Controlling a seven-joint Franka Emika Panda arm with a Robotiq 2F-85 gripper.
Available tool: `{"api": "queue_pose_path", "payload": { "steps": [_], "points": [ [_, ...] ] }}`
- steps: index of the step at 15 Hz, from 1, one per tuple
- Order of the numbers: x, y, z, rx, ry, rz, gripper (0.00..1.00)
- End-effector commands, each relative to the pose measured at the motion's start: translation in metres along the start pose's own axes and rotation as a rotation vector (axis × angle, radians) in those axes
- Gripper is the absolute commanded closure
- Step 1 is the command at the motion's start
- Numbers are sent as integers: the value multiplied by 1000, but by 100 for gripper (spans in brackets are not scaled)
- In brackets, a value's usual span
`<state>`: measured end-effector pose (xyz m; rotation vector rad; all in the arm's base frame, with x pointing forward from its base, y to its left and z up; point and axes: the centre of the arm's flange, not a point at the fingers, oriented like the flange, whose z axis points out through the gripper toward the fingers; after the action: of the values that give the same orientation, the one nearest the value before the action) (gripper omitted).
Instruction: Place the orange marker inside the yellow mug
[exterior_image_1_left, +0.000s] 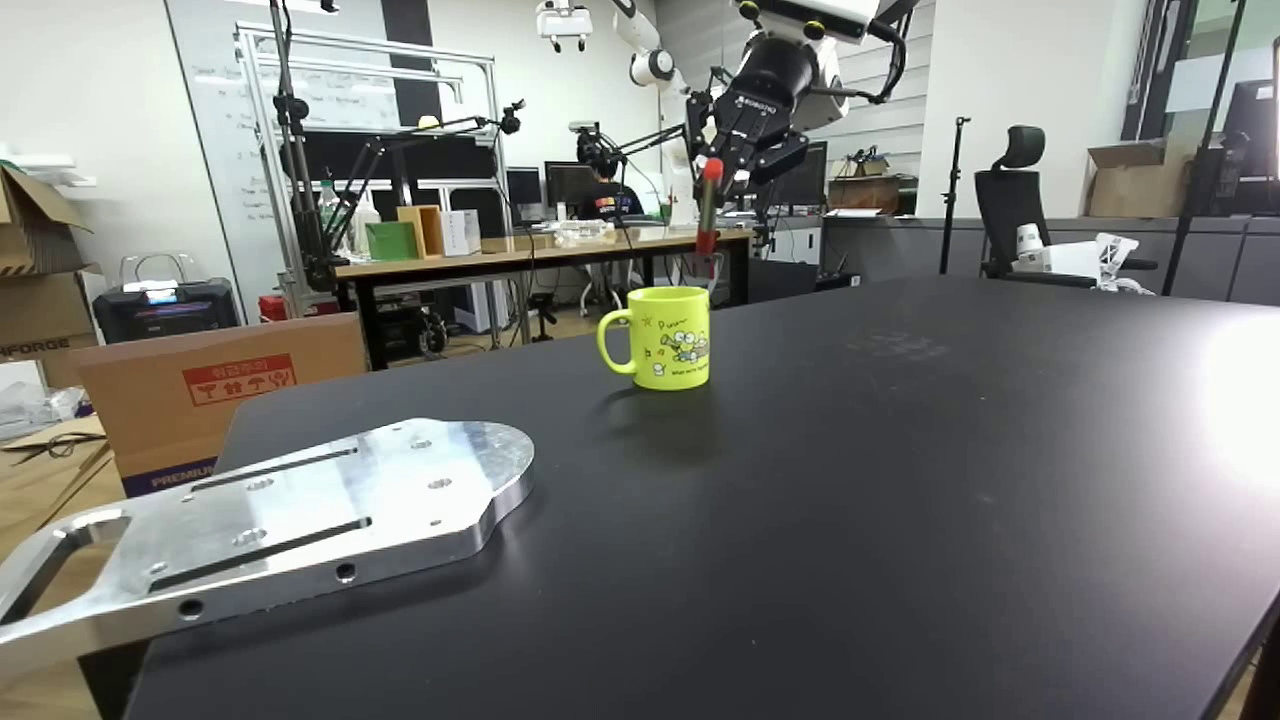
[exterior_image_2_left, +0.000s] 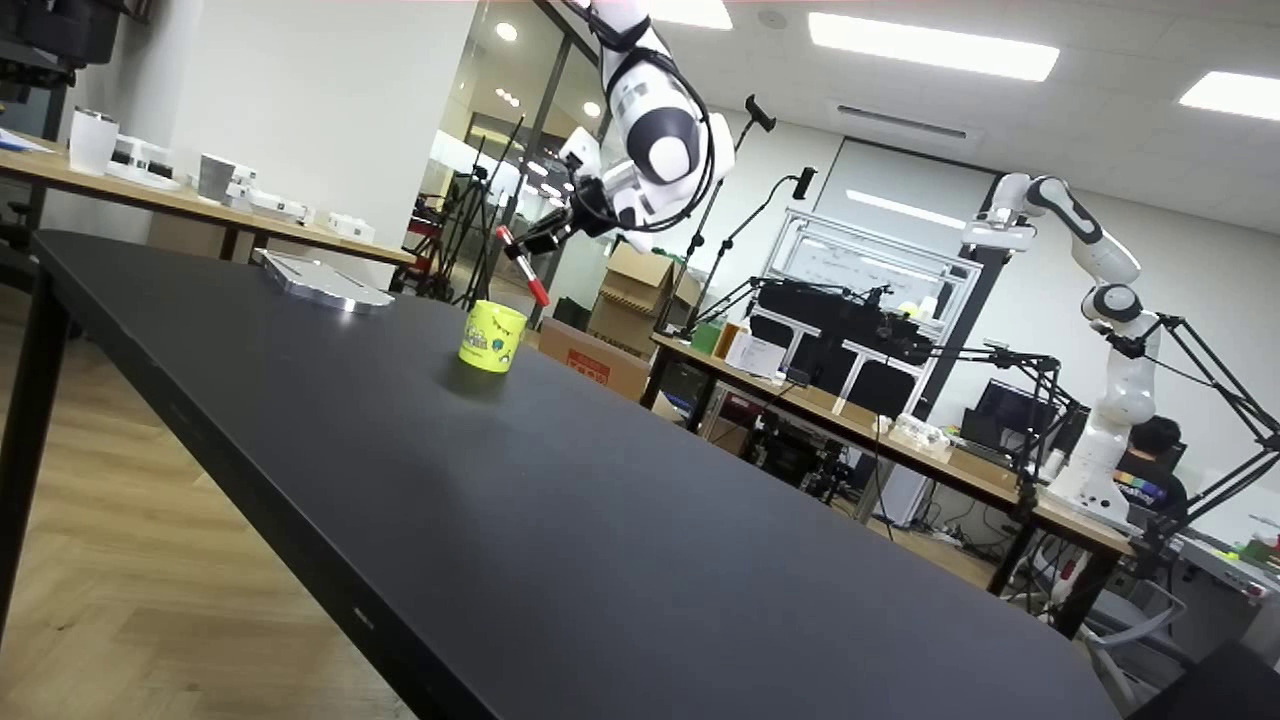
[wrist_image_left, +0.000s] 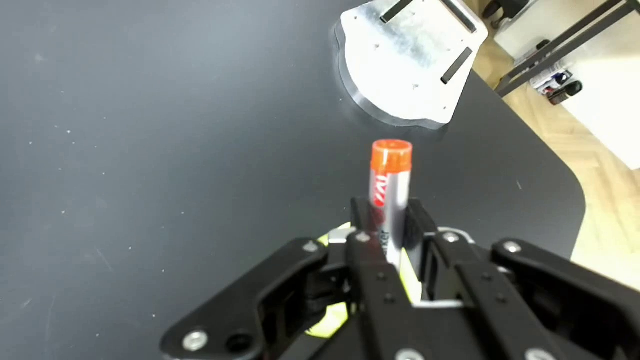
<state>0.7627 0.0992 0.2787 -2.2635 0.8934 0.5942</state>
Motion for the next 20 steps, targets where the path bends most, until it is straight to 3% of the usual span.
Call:
{"api": "queue_pose_path", "payload": {
  "steps": [1,7,16,17,18,20],
  "points": [
    [23,-20,8,44,-95,33,95],
    [22,-26,28,69,-173,20,95],
    [62,-6,59,84,-210,59,95],
    [62,-5,60,88,-200,52,56],
    [58,-6,59,86,-198,40,55],
    [50,-9,64,89,-199,24,42]
  ]
}}
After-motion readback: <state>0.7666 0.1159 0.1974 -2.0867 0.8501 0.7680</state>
